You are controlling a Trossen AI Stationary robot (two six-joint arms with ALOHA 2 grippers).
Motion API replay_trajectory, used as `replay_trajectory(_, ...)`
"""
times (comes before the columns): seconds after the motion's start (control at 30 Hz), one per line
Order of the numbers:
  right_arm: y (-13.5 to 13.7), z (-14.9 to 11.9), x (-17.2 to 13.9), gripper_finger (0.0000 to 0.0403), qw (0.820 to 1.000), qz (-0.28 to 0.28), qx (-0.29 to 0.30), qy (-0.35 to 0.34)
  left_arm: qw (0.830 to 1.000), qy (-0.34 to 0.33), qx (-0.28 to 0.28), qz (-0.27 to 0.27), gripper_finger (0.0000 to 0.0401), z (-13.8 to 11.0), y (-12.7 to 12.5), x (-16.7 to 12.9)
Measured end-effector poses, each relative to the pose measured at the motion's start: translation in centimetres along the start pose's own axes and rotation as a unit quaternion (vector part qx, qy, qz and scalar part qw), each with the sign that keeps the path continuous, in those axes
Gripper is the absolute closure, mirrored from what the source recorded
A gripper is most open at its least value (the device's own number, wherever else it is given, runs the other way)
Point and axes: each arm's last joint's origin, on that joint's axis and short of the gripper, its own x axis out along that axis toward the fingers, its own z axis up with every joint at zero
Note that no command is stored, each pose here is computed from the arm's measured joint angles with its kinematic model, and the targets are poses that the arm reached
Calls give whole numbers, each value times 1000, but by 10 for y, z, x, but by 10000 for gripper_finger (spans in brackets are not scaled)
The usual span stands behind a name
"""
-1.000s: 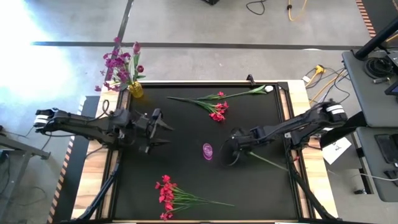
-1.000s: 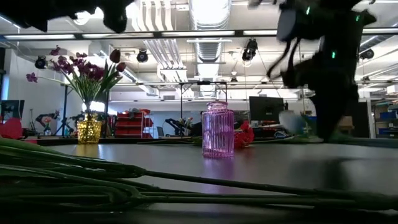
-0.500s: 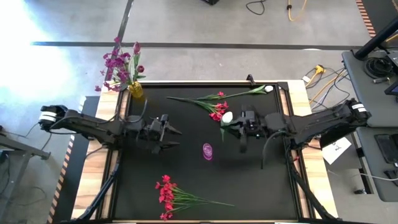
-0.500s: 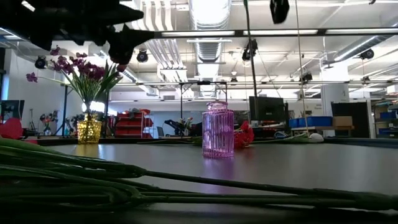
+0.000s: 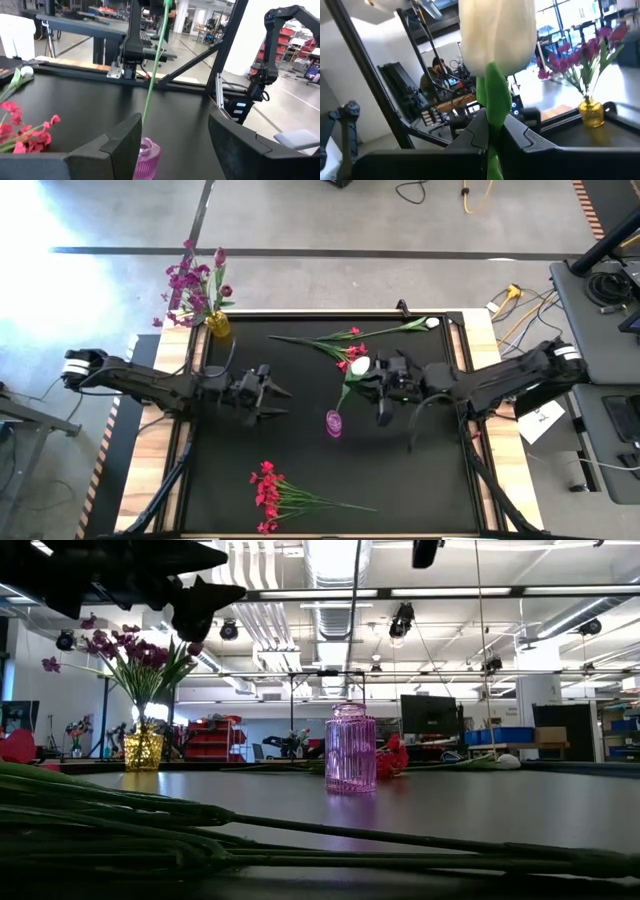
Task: Sort flowers into vase by color
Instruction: Put the bottom white tulip into the violet vase
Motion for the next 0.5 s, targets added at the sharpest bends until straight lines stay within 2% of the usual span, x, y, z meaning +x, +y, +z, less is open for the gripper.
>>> replay_trajectory(0.17, -2, -14, 10, 390, 1000, -1, 12, 4, 1000, 5, 0, 1, 187, 2, -1, -4)
replay_trajectory(0.5, -1, -8, 7, 390, 1000, 1, 20, -2, 1000, 13, 2, 3, 187, 6, -3, -16)
